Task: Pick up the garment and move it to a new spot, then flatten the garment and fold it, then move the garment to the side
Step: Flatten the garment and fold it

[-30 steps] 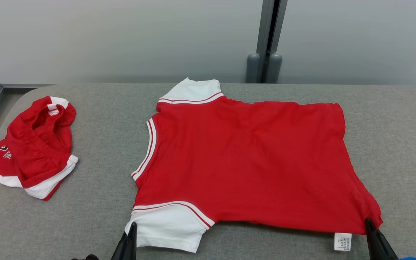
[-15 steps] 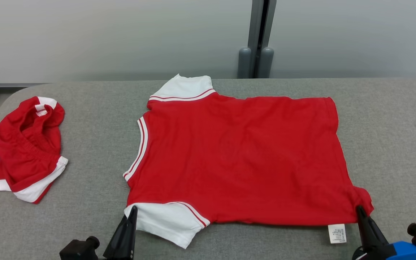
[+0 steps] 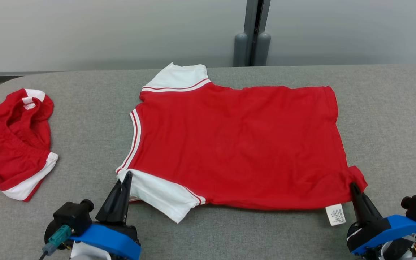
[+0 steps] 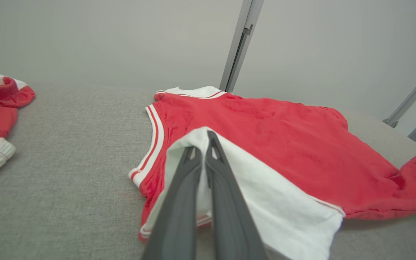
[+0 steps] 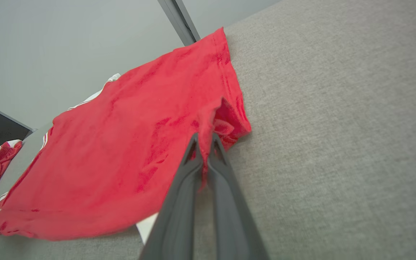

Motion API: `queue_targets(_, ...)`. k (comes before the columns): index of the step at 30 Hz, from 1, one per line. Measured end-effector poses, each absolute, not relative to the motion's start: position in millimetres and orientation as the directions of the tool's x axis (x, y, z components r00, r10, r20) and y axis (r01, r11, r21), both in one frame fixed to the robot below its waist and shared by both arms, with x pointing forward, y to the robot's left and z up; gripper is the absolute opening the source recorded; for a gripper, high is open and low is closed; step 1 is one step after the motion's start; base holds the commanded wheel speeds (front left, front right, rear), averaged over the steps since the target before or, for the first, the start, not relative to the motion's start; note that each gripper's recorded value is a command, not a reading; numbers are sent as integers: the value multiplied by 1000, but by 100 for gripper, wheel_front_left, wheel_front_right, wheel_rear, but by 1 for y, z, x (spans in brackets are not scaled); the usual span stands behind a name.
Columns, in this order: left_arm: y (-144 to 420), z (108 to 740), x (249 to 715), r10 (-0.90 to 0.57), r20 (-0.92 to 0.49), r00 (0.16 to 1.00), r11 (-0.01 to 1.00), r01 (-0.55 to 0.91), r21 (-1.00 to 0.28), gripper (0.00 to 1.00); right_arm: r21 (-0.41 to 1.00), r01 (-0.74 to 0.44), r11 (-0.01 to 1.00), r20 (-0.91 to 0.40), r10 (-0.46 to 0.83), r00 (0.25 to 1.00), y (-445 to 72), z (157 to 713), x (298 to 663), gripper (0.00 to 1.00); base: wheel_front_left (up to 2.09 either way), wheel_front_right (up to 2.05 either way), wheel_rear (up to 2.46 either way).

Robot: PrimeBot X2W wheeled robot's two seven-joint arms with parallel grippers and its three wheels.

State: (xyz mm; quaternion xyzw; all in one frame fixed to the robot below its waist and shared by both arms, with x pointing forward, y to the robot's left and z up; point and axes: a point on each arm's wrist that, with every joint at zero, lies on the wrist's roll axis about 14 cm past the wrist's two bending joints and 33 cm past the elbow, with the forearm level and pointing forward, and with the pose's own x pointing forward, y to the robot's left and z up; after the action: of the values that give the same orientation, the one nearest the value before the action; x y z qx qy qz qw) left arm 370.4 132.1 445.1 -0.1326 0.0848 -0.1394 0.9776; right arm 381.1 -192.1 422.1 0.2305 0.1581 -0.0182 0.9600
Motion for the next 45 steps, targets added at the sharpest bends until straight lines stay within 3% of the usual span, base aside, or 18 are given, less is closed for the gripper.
queue_targets(20, 135, 435, 450, -327, -153, 933, 932, 291, -217, 0, 415, 79, 907, -295, 52, 954, -190, 429, 445, 0, 0, 0, 0)
queue_targets(21, 135, 433, 453, -327, -160, 931, 932, 290, -216, 0, 410, 76, 909, -292, 52, 955, -190, 429, 447, 29, 0, 0, 0)
queue_targets(22, 135, 432, 455, -325, -165, 931, 933, 288, -216, 9, 405, 75, 911, -291, 51, 955, -190, 429, 449, 72, 0, 0, 0)
queue_targets(23, 135, 431, 456, -327, -165, 931, 932, 289, -217, 85, 403, 74, 912, -290, 50, 956, -190, 429, 450, 100, 0, 0, 0)
queue_targets(24, 134, 431, 458, -328, -165, 930, 932, 291, -215, 100, 394, 72, 916, -288, 49, 956, -190, 428, 451, 100, 0, 0, 0)
queue_targets(33, 147, 436, 455, -280, -155, 948, 945, 243, -221, 100, 320, 63, 945, -267, 26, 963, -194, 432, 449, 100, 0, 0, 0)
queue_targets(45, 163, 396, 408, -234, -277, 932, 957, 171, -235, 100, 195, 36, 980, -325, 30, 945, -199, 418, 437, 100, 0, 0, 0)
